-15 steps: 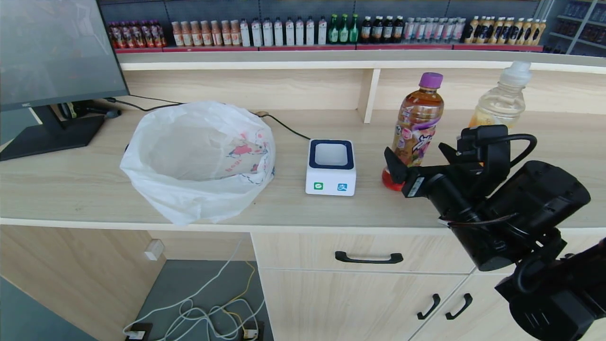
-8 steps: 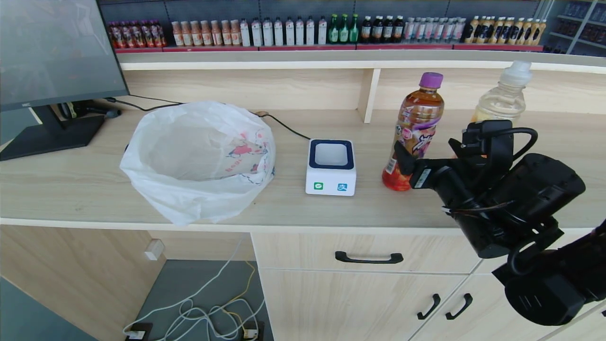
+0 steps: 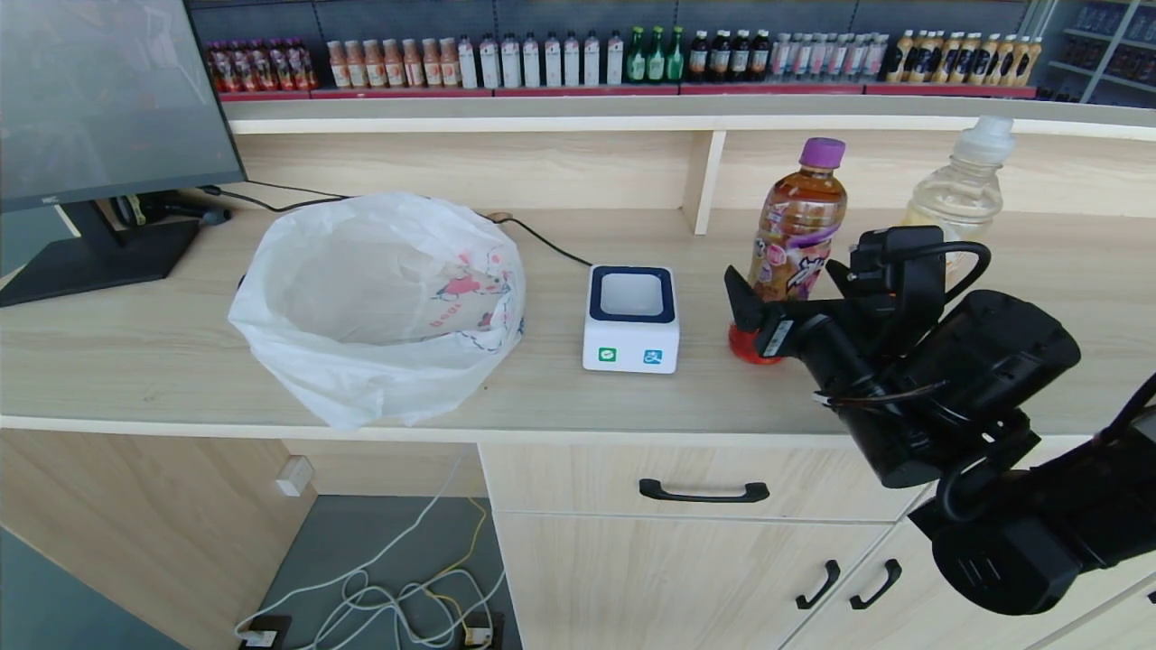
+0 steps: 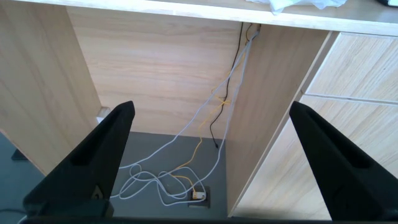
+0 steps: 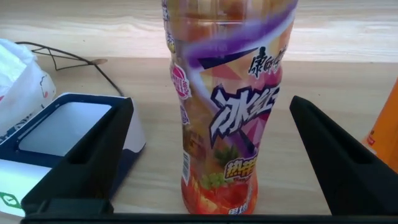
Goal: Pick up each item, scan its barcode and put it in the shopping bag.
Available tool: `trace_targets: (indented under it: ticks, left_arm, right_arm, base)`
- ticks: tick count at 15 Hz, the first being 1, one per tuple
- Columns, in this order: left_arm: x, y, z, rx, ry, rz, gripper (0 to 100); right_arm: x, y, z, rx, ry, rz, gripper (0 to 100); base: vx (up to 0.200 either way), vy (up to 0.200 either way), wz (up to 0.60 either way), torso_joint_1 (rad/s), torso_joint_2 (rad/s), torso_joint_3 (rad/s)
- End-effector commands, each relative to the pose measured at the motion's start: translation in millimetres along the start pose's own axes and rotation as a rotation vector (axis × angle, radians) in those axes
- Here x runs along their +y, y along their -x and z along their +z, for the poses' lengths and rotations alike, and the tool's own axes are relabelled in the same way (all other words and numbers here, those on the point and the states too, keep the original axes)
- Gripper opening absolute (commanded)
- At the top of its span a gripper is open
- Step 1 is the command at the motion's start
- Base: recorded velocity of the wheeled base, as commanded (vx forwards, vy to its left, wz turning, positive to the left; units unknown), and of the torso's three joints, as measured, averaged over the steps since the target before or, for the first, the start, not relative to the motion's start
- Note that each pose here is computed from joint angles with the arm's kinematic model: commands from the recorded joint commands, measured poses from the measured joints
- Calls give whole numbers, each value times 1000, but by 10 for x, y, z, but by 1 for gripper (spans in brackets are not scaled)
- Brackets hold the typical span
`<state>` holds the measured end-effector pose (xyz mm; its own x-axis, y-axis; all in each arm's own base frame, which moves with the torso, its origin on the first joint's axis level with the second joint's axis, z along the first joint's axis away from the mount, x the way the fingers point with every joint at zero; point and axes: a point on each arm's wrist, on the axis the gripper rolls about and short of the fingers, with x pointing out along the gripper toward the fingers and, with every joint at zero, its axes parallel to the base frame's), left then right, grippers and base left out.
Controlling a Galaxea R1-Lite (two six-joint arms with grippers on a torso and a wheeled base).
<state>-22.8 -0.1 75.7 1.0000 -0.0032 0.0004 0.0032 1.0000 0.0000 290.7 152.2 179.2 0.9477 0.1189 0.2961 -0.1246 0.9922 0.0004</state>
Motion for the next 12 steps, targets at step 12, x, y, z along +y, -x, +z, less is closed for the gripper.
trace_targets:
  ticks: [12]
  left_arm:
    - [0, 1, 2, -1, 0, 0, 100]
  right_arm:
    - [112, -295, -66, -39, -18, -11, 100]
  base:
    - [0, 0, 0, 0, 0, 0]
